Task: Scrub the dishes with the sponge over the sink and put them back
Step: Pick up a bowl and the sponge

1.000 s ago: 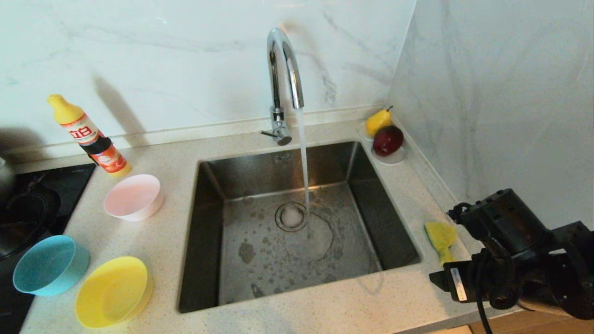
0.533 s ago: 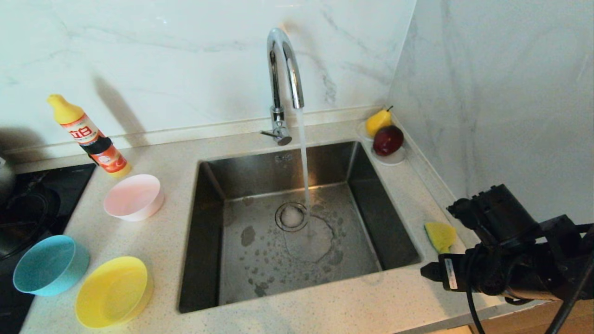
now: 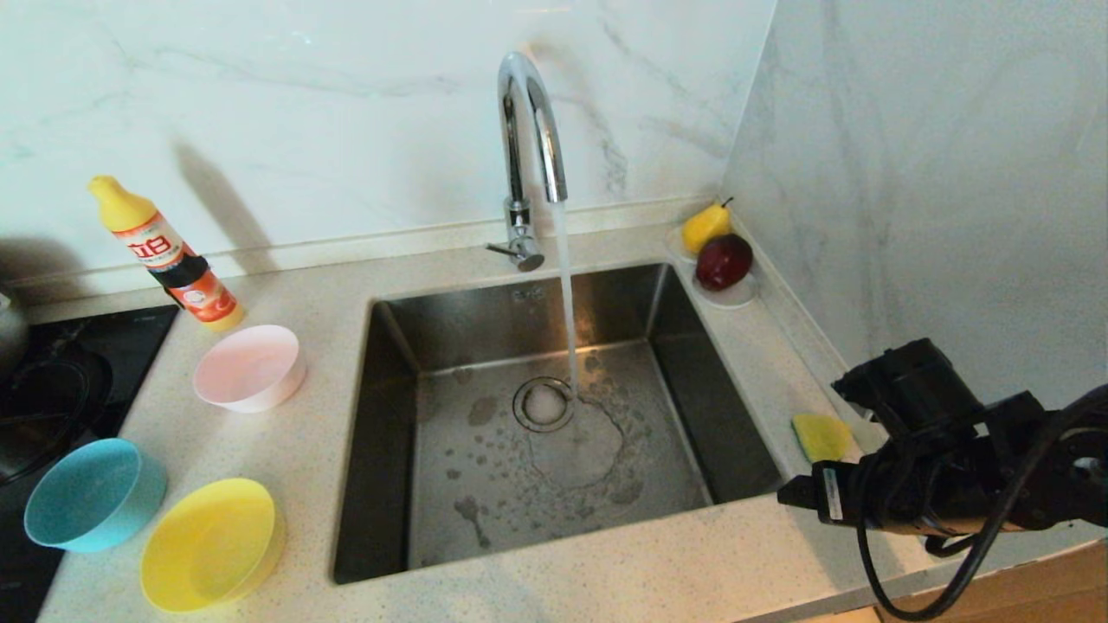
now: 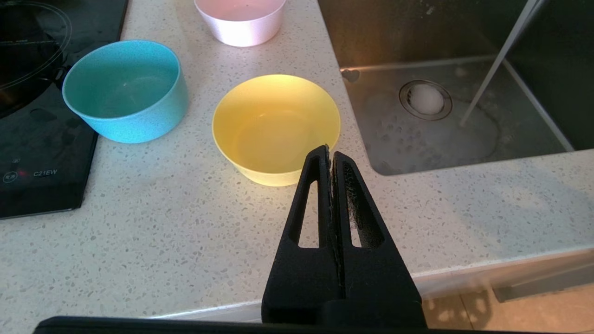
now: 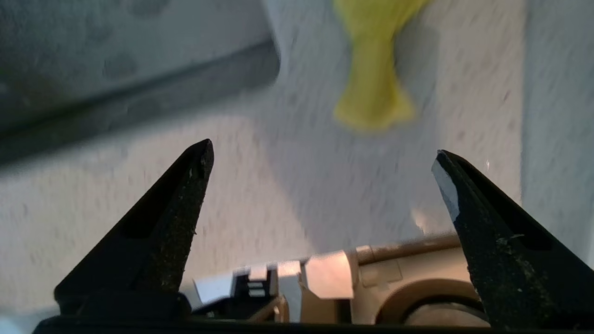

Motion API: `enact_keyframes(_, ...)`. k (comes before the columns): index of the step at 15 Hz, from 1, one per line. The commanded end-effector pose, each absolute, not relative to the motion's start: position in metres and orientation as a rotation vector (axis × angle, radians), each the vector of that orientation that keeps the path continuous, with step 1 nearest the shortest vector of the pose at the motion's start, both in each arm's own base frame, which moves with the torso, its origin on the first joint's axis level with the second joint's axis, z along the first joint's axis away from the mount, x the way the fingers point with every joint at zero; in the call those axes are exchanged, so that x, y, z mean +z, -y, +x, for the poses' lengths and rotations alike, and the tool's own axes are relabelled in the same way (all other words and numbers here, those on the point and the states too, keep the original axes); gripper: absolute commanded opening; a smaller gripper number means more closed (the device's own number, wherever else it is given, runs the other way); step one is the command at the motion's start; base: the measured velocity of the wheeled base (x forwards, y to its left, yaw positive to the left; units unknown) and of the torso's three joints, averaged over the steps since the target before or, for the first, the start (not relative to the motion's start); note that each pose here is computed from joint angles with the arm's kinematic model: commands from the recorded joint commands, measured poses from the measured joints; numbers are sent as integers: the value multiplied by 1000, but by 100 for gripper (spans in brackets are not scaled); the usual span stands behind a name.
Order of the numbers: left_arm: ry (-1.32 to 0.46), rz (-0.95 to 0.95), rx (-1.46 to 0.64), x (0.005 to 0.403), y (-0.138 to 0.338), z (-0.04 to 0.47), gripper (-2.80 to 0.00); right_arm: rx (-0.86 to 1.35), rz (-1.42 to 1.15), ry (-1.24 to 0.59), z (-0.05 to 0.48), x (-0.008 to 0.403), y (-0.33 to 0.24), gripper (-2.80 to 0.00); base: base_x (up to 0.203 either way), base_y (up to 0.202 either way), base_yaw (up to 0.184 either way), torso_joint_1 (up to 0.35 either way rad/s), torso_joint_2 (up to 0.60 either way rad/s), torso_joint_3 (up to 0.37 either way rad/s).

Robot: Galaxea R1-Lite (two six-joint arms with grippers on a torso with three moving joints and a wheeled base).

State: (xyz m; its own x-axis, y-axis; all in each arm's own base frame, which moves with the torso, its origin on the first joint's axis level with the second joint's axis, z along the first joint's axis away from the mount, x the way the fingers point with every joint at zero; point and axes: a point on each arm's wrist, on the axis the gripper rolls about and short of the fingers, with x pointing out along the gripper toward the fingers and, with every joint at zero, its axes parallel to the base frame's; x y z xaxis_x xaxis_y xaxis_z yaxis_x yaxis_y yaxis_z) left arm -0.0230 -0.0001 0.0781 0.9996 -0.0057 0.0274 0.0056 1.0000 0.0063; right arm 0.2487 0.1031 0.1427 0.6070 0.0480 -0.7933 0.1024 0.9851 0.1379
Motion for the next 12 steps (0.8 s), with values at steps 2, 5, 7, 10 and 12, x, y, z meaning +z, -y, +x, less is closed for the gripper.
enact_keyframes(2, 8, 6, -6, 73, 0, -21, -280, -48, 187, -917, 261, 141, -101, 0, 0, 0, 0, 0, 0, 0)
enact_keyframes(5, 8, 6, -6, 73, 0, -21, -280, -40, 194, -904, 266, 144, -103, 0, 0, 0, 0, 0, 0, 0)
enact_keyframes(7, 8, 6, -6, 73, 0, -21, -280, -42, 185, -913, 271, 141, -104, 0, 0, 0, 0, 0, 0, 0)
enact_keyframes(10, 8, 6, -6, 73, 0, -21, -280, -40, 188, -915, 273, 142, -105, 0, 0, 0, 0, 0, 0, 0)
enact_keyframes(12, 8, 6, -6, 73, 0, -21, -280, -40, 187, -917, 271, 143, -104, 0, 0, 0, 0, 0, 0, 0)
